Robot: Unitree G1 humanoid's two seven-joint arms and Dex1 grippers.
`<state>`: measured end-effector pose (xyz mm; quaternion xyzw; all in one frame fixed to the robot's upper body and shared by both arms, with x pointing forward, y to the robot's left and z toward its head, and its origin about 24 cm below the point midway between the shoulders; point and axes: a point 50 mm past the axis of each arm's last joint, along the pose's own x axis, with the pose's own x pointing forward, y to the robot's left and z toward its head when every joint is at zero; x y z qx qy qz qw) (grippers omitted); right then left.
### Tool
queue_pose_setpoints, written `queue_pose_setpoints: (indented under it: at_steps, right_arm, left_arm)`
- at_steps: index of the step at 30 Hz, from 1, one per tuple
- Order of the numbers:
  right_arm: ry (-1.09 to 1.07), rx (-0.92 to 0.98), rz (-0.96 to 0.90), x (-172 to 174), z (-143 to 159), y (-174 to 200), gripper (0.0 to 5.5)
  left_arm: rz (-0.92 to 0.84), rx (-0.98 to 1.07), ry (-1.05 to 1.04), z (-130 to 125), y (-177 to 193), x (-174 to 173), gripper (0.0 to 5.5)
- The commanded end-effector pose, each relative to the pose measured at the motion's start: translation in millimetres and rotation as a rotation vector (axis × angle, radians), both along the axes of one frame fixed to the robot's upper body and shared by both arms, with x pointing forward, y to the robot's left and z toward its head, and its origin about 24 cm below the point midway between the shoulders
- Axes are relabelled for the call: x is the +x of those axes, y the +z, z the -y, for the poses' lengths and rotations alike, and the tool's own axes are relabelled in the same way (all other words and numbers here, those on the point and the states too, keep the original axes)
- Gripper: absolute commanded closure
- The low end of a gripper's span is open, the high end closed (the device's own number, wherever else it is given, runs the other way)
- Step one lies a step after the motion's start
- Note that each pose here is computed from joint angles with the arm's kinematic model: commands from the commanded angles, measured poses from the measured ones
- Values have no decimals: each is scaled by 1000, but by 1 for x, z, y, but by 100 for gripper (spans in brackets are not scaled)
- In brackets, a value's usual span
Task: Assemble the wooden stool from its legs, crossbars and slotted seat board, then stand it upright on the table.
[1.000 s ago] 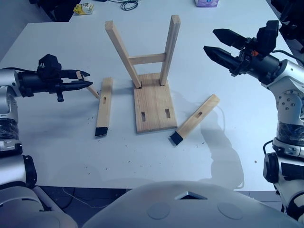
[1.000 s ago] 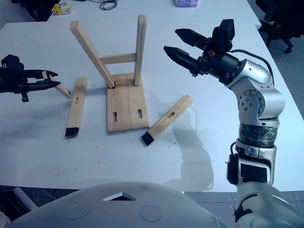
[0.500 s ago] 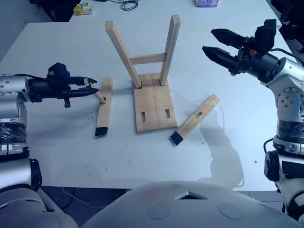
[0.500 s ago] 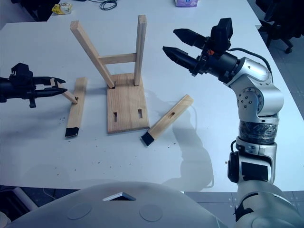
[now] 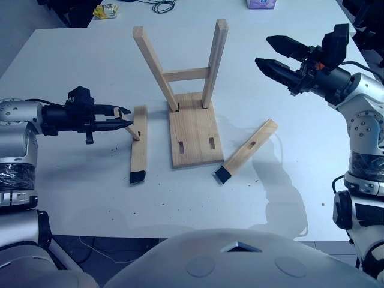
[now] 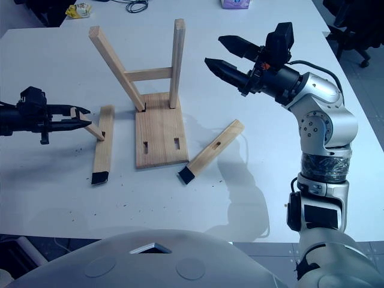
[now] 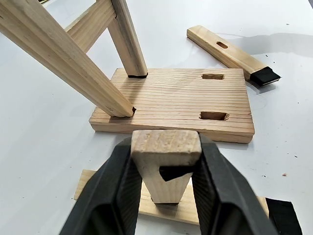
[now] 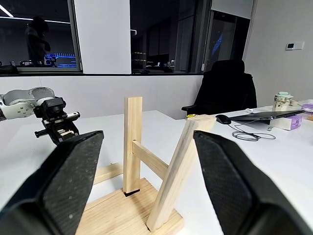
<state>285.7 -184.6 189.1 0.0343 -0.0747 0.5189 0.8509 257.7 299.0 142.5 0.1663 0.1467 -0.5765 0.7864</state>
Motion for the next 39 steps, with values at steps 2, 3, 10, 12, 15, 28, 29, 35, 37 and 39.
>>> queue_pose_setpoints:
  at_steps: [2, 3, 10, 12, 15, 28, 29, 35, 37, 39]
  right_arm:
    - [21, 10, 5, -3, -5, -1, 210]
    - [24, 11, 3, -3, -5, -1, 210]
    - [42, 12, -5, -4, -9, -3, 210]
    - [41, 14, -9, -6, -9, -4, 210]
    - [33, 23, -19, -9, -10, -8, 210]
    - [7, 62, -31, -14, -16, -12, 210]
    - [4, 66, -28, -14, -16, -12, 210]
    - [4, 68, -25, -11, -17, -10, 210]
    - [9, 69, -24, -10, -17, -8, 210]
    - [12, 65, -25, -10, -17, -8, 210]
  left_arm:
    - [-83, 49, -46, 3, -15, -1, 418]
    - [-91, 54, -52, 3, -16, -1, 418]
    - [-129, 43, -104, 11, -24, -3, 418]
    - [-130, 58, -96, 8, -23, -1, 418]
    - [-125, 104, -66, -1, -22, 5, 418]
    - [-220, 149, -116, 6, -65, -22, 418]
    - [-224, 153, -121, 7, -67, -24, 418]
    - [-260, 123, -96, 5, -65, -19, 418]
    - [-270, 100, -74, 2, -61, -14, 418]
    - [-271, 87, -57, 0, -57, -10, 418]
